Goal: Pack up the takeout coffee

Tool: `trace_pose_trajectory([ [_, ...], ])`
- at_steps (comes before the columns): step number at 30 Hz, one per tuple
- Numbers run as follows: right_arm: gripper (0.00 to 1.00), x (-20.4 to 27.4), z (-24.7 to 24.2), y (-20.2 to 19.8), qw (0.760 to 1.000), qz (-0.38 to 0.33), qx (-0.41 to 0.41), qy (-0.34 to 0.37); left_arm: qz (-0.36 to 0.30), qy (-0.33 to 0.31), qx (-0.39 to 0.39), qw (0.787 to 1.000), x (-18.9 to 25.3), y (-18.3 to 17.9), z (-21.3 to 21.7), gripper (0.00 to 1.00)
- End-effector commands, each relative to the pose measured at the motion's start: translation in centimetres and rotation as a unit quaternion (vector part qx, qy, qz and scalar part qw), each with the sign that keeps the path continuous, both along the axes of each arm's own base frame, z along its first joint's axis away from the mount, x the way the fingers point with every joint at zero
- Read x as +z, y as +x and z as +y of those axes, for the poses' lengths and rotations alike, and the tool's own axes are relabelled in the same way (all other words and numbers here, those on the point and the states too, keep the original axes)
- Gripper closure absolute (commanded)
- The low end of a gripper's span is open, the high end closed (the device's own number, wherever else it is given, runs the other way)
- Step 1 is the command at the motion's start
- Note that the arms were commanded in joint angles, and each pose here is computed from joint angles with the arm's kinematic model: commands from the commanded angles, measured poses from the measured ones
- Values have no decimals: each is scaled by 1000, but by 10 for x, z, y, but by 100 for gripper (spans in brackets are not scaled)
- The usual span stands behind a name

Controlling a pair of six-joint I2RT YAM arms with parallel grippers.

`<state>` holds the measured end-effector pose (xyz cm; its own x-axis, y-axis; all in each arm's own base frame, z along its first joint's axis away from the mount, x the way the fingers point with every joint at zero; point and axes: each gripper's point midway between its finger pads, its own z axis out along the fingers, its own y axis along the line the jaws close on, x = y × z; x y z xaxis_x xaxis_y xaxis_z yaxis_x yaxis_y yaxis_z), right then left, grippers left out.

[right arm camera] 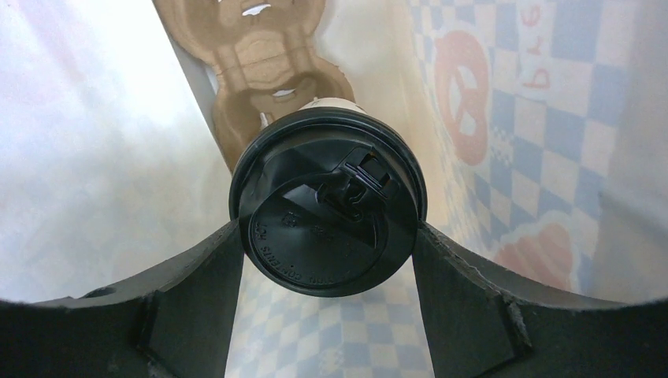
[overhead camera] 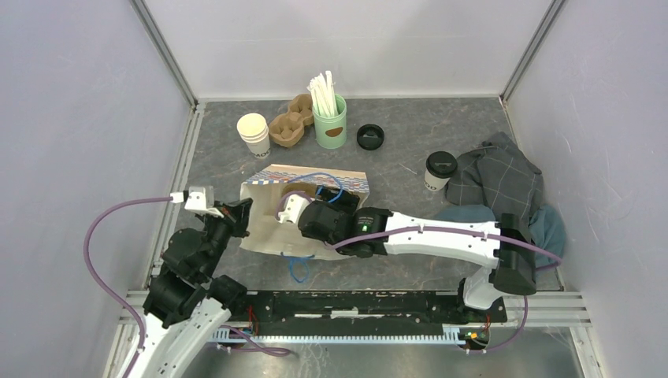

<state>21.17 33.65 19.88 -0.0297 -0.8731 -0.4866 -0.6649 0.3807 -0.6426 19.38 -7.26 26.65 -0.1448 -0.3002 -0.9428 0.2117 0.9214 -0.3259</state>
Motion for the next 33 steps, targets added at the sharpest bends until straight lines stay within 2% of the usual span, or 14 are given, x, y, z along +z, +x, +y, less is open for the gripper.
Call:
trace_pose_trajectory([
  [1,32,10,15,-1,998,-7,32,48,-8,-31,1,1000,14,-7,2,98],
  [11,33,-12,26,8,998,10,38,58,1,-17,1,1000,8,-8,1,98],
  [23,34,-15,-6,3,1000,23,9,10,8,-9,7,1000,3,-4,1,98],
  [33,33,-27,-6,14,999,20,11,22,11,-7,1,1000,1,-4,-1,98],
])
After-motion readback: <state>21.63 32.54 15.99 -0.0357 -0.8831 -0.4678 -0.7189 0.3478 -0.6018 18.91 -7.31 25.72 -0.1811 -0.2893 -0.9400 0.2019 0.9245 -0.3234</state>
